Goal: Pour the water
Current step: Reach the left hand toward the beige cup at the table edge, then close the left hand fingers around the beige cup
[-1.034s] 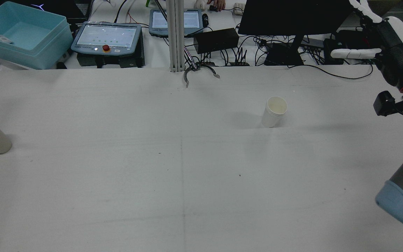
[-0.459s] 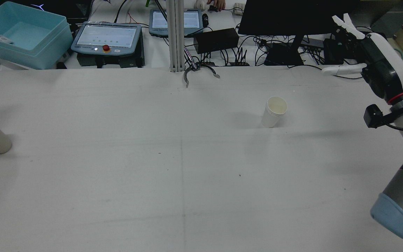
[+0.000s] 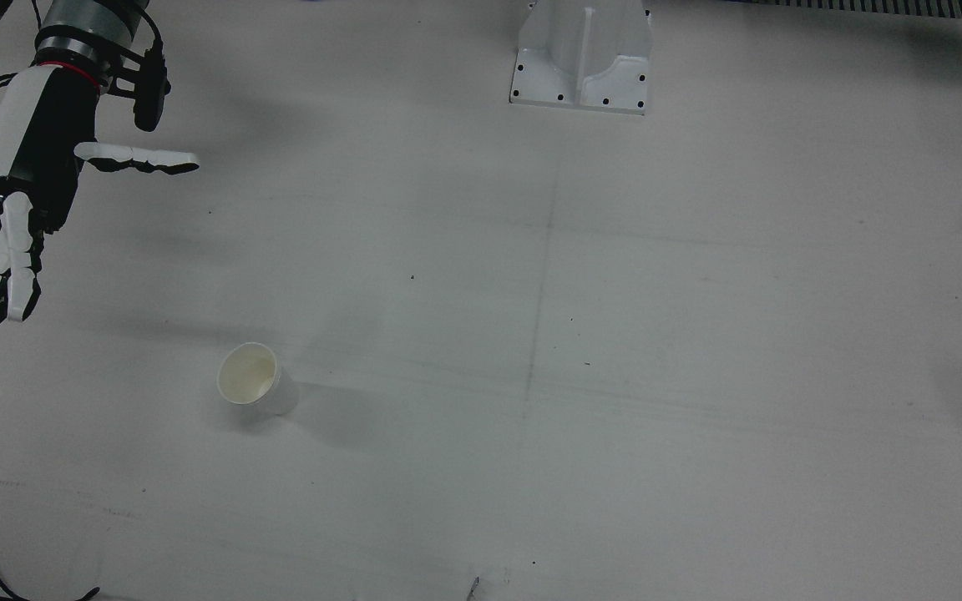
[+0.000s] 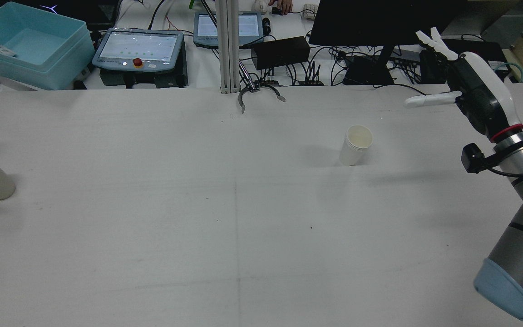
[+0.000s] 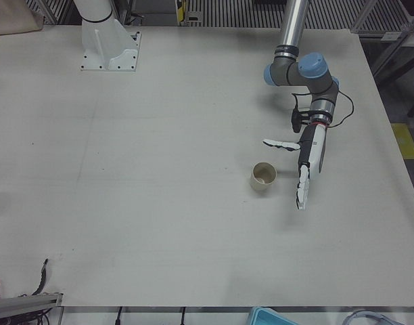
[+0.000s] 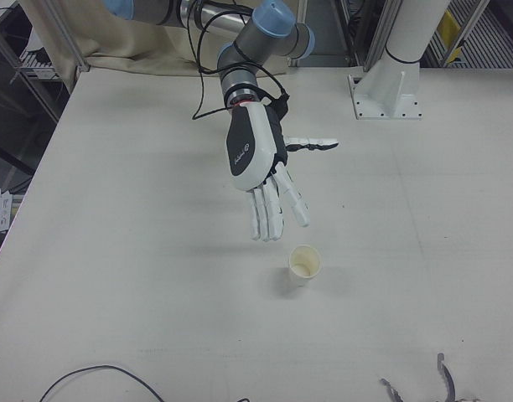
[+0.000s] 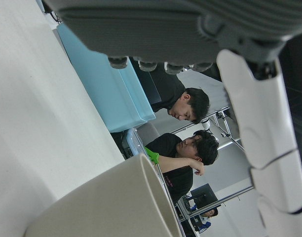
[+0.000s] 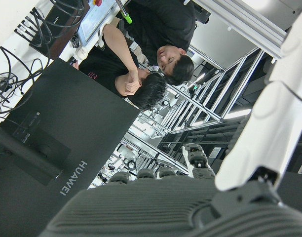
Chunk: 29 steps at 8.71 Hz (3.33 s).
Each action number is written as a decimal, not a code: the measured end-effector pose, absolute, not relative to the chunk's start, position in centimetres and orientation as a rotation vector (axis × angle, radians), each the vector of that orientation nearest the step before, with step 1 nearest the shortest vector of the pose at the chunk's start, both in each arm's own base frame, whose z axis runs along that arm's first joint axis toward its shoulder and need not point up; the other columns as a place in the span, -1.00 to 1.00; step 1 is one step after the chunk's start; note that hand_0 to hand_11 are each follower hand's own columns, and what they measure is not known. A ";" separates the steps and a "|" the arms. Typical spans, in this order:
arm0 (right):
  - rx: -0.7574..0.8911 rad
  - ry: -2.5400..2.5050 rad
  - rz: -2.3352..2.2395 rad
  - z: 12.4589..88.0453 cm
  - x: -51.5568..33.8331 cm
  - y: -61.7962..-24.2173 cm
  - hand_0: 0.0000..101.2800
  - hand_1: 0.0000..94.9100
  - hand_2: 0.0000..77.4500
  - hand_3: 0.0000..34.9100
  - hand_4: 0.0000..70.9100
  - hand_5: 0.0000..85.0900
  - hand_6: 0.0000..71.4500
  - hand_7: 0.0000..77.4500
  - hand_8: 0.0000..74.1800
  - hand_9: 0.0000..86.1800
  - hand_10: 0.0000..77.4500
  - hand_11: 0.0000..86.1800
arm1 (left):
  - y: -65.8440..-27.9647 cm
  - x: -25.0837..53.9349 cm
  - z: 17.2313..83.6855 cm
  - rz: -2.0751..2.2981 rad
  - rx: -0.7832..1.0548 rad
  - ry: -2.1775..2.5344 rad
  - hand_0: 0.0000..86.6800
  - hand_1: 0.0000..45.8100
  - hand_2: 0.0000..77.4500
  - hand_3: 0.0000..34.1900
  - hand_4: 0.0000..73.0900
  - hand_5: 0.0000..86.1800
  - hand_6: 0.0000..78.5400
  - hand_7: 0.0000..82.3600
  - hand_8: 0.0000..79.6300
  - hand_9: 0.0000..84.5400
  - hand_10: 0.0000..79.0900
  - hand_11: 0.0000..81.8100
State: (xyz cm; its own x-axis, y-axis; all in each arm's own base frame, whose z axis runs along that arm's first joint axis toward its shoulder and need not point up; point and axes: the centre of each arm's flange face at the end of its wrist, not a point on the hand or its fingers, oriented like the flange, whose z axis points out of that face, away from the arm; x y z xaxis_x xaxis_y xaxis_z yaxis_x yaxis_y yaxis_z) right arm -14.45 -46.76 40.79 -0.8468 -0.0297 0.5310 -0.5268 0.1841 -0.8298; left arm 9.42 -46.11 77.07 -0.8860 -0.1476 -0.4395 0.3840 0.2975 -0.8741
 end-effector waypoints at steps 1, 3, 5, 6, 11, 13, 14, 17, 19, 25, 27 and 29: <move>0.519 -2.065 1.702 40.9 -14.8 -46.8 -0.09 -0.76 -0.93 -1.00 -1.00 -0.99 -0.98 -0.97 -0.99 -0.97 -0.99 -0.97 | -46.2 9.9 77.3 -1.583 0.241 2.131 0.18 -0.33 -0.97 -0.63 -0.97 -0.99 -0.99 -0.99 -0.99 -0.97 -0.99 -0.96; 0.516 -2.066 1.702 40.9 -14.9 -46.9 -0.09 -0.80 -0.86 -1.00 -1.00 -0.99 -0.98 -0.97 -0.99 -0.99 -0.99 -0.97 | -47.1 11.4 77.6 -1.538 0.264 2.130 0.17 -0.26 -0.97 -0.55 -0.97 -0.99 -0.99 -0.99 -0.99 -0.97 -0.99 -0.96; 0.513 -2.069 1.702 40.9 -15.0 -46.9 -0.09 -0.80 -0.86 -1.00 -1.00 -0.99 -0.98 -0.97 -0.99 -0.99 -0.99 -0.97 | -47.8 12.2 78.5 -1.536 0.267 2.111 0.17 -0.33 -0.97 -0.56 -0.97 -0.99 -0.99 -0.99 -0.99 -0.97 -0.99 -0.96; 0.512 -2.070 1.701 40.8 -15.1 -46.9 -0.09 -0.78 -0.89 -1.00 -1.00 -0.99 -0.98 -0.97 -0.99 -0.99 -0.99 -0.97 | -47.7 12.3 79.1 -1.541 0.266 2.100 0.17 -0.33 -0.97 -0.54 -0.97 -0.99 -0.99 -0.99 -0.99 -0.97 -1.00 -0.96; 0.509 -2.082 1.695 40.3 -15.3 -46.9 -0.09 -0.78 -0.89 -1.00 -0.97 -0.97 -0.98 -0.97 -0.99 -0.99 -0.99 -0.97 | -47.1 13.2 80.5 -1.543 0.204 2.098 0.13 -0.38 -0.99 -0.99 -0.90 -0.99 -1.00 -0.99 -0.99 -0.97 -0.99 -0.93; 0.508 -2.084 1.692 40.2 -15.4 -47.0 -0.09 -0.78 -0.89 -1.00 -0.97 -0.96 -0.98 -0.97 -0.99 -0.97 -0.99 -0.97 | -47.0 14.3 80.5 -1.535 0.180 2.101 0.13 -0.38 -0.99 -0.99 -0.87 -0.99 -0.99 -0.97 -0.99 -0.97 -0.99 -0.93; 0.506 -2.085 1.692 40.2 -15.3 -47.0 -0.09 -0.78 -0.89 -1.00 -0.97 -0.96 -0.98 -0.97 -0.99 -0.97 -0.99 -0.97 | -47.0 14.6 80.4 -1.533 0.174 2.103 0.13 -0.38 -0.99 -0.99 -0.87 -0.99 -0.99 -0.99 -0.99 -0.97 -1.00 -0.93; 0.505 -2.089 1.692 40.1 -15.4 -47.0 -0.09 -0.71 -0.92 -1.00 -0.94 -0.95 -0.98 -0.97 -0.99 -0.99 -0.99 -0.97 | -47.4 15.1 80.3 -1.538 0.168 2.104 0.13 -0.38 -0.99 -0.99 -0.87 -0.99 -0.99 -0.99 -0.99 -0.97 -0.99 -0.93; 0.505 -2.092 1.695 40.0 -15.3 -47.0 -0.09 -0.76 -0.87 -1.00 -0.94 -0.95 -0.98 -0.97 -0.99 -0.99 -0.99 -0.97 | -47.7 15.4 80.5 -1.543 0.166 2.098 0.13 -0.38 -0.99 -0.99 -0.87 -0.99 -1.00 -0.92 -0.99 -0.97 -0.97 -0.93; 0.500 -2.103 1.694 39.7 -15.3 -47.1 -0.09 -0.76 -0.87 -1.00 -0.92 -0.95 -0.98 -0.97 -0.99 -0.97 -0.99 -0.97 | -47.8 15.7 80.7 -1.547 0.156 2.089 0.16 -0.38 -0.99 -0.99 -0.78 -0.99 -1.00 -0.93 -0.99 -0.97 -0.97 -0.93; 0.499 -2.107 1.692 39.5 -15.3 -47.1 -0.09 -0.76 -0.87 -1.00 -0.92 -0.95 -0.98 -0.97 -0.99 -0.97 -0.99 -0.97 | -47.8 16.0 80.6 -1.544 0.148 2.085 0.16 -0.31 -0.99 -0.99 -0.72 -0.90 -1.00 -0.95 -0.99 -0.97 -0.97 -0.92; 0.499 -2.108 1.692 39.5 -15.4 -47.1 -0.09 -0.76 -0.87 -1.00 -0.92 -0.95 -0.98 -0.97 -0.99 -0.99 -0.99 -0.97 | -47.8 16.3 80.5 -1.540 0.140 2.085 0.15 -0.31 -0.99 -0.98 -0.72 -0.86 -0.99 -0.93 -0.99 -0.97 -0.97 -0.92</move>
